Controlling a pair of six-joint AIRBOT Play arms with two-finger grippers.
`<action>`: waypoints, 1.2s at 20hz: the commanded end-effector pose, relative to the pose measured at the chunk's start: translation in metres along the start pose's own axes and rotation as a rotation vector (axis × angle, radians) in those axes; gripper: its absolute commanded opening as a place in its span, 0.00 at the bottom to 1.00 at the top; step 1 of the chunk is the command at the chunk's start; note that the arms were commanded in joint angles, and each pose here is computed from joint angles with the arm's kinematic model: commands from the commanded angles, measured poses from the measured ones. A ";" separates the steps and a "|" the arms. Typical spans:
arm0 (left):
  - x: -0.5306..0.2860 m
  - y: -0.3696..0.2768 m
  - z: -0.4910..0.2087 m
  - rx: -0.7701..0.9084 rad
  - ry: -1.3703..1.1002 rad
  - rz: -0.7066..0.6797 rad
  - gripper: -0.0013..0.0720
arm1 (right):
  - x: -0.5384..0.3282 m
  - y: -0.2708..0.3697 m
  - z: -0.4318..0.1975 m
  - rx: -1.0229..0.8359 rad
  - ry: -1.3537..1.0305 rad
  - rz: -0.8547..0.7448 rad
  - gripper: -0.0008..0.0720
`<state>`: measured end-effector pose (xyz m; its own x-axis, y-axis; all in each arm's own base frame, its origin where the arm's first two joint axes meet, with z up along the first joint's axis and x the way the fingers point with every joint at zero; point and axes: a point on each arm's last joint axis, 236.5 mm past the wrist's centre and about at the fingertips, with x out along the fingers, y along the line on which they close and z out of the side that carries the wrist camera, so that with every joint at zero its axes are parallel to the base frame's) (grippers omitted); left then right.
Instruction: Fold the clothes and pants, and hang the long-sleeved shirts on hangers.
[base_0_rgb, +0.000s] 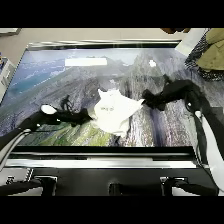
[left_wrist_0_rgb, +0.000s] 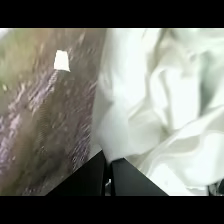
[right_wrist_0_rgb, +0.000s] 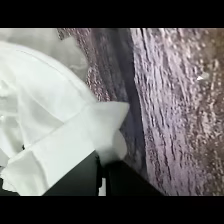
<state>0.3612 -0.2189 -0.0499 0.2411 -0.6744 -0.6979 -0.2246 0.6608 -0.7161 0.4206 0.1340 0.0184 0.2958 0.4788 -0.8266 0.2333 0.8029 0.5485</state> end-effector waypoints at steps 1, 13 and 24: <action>-0.074 -0.019 0.046 0.081 -0.175 -0.020 0.03 | -0.071 0.018 0.033 -0.150 -0.244 -0.043 0.06; -0.443 -0.174 -0.005 0.561 -1.134 -0.064 0.03 | -0.425 0.123 -0.048 -0.519 -1.154 0.125 0.06; -0.418 -0.115 0.005 0.337 -1.029 0.039 0.03 | -0.373 0.086 -0.025 -0.199 -0.969 0.098 0.06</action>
<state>0.2699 -0.0110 0.3716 0.9886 -0.1050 -0.1080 0.0354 0.8589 -0.5109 0.2715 0.0320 0.4224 0.9889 0.1258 -0.0791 -0.0788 0.8951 0.4389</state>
